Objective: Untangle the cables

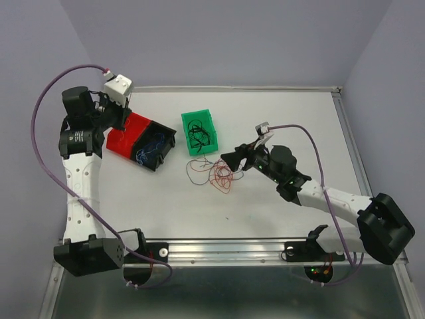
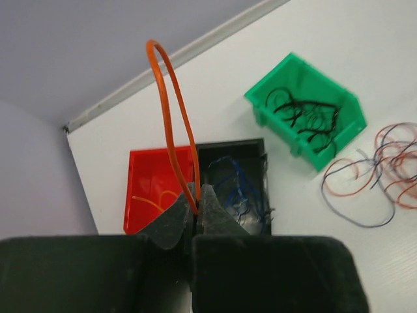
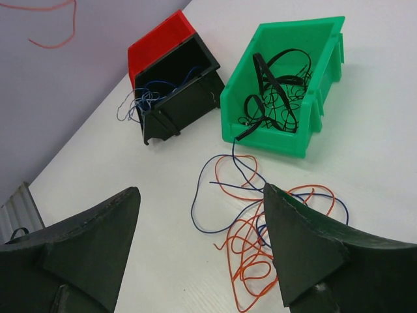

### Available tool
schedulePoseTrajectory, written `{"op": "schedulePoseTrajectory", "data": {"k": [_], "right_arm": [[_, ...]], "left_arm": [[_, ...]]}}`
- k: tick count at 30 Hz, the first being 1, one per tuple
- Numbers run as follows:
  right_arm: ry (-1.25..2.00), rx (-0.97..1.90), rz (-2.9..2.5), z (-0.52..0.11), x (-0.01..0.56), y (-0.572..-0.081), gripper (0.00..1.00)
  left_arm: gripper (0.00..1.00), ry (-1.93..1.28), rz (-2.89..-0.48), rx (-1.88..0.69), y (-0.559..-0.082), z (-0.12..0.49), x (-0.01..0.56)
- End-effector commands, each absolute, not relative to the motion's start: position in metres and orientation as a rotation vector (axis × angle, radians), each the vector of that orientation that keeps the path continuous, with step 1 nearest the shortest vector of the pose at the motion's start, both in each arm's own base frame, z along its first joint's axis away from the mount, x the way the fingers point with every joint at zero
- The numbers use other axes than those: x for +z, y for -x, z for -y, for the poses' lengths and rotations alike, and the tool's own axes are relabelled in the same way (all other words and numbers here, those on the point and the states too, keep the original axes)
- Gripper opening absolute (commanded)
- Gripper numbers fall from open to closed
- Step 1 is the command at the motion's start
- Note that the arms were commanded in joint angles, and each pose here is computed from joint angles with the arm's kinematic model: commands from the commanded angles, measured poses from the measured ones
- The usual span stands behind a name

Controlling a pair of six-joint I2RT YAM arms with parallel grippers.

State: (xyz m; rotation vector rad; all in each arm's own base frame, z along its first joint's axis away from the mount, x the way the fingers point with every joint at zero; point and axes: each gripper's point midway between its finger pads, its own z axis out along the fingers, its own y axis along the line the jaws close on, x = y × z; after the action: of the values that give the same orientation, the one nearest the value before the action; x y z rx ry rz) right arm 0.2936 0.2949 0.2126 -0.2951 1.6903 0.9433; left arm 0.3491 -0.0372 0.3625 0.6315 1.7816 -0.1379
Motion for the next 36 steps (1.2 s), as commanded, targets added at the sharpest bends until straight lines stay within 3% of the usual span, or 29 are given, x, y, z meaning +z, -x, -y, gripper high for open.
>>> {"op": "schedulePoseTrajectory", "data": {"k": [1,11,18,28,36], "right_arm": [[0.269,0.957,-1.643,-0.292,0.224,-0.291,0.81],[0.268,1.015,-1.615,-0.29,0.236,-0.279,0.81],[0.228,1.076,-1.598,-0.286,0.247,-0.269,0.81],[0.121,1.073,-1.591,-0.269,0.255,-0.265,0.81],[0.016,0.99,-1.621,-0.252,0.253,-0.273,0.81]], "left_arm": [[0.0,-0.736,-1.798,-0.033,-0.347,-0.007,0.329],[0.0,-0.872,-1.99,-0.276,-0.39,-0.059,0.231],[0.0,-0.909,-1.997,-0.411,-0.42,-0.062,0.204],[0.0,-0.839,-2.061,-0.328,-0.466,-0.081,0.187],[0.0,-0.771,-2.242,-0.296,-0.505,-0.07,0.125]]}}
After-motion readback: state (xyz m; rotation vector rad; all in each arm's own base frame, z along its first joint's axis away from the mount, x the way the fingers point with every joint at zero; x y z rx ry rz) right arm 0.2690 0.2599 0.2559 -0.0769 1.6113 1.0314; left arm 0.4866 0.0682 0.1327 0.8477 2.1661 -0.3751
